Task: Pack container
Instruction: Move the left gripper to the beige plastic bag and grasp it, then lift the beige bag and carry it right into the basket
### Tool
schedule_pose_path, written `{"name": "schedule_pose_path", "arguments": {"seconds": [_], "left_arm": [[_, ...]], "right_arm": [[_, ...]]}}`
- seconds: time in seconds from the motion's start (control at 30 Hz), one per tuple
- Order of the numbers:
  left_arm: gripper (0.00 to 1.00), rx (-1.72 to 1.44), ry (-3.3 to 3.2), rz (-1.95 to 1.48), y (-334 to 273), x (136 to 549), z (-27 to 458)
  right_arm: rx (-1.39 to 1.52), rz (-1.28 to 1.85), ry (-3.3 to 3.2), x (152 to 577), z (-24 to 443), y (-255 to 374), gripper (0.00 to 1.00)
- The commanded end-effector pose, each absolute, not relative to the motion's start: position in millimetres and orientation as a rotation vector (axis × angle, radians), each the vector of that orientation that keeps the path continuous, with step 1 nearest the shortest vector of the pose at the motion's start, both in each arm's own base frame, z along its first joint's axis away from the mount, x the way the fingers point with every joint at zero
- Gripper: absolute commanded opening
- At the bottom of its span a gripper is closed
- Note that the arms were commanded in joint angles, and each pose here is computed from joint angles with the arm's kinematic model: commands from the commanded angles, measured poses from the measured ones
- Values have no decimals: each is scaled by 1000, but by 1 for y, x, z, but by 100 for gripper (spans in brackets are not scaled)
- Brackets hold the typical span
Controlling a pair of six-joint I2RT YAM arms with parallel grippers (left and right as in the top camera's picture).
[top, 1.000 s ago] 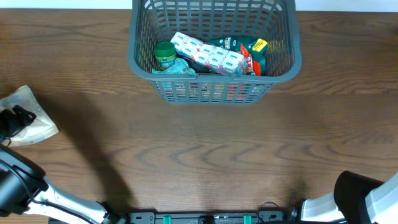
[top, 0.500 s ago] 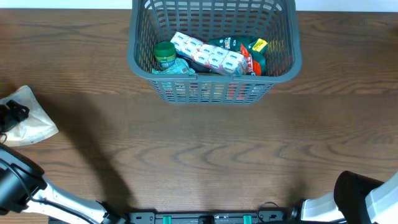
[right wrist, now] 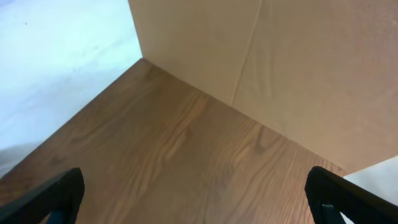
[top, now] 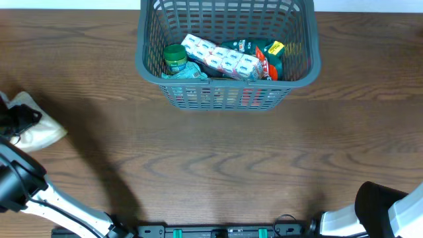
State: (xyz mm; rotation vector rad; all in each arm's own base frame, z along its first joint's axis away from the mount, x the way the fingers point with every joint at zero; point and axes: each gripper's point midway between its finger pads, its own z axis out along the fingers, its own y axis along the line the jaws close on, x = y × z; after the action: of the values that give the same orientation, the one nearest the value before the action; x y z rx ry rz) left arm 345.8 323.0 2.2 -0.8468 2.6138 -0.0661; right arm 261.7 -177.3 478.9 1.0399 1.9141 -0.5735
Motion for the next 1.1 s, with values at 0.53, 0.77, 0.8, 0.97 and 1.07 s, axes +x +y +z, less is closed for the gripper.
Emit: {"name": "schedule_pose_path", "arguments": {"seconds": [0.53, 0.77, 0.8, 0.97, 1.07], "left_arm": [[6, -910, 2694, -238, 274, 343, 6], [6, -860, 2572, -149, 274, 354, 98], [6, -848, 2538, -130, 272, 356, 117], [6, -772, 2398, -77, 251, 369, 196], [6, -641, 2331, -81, 219, 380, 243]], "right_arm": [[1063, -581, 1902, 260, 479, -180, 99], [1063, -581, 1902, 260, 479, -180, 99], [1063, -581, 1902, 260, 479, -180, 99], [1064, -581, 1902, 260, 478, -180, 99], [1063, -581, 1902, 260, 478, -180, 99]]}}
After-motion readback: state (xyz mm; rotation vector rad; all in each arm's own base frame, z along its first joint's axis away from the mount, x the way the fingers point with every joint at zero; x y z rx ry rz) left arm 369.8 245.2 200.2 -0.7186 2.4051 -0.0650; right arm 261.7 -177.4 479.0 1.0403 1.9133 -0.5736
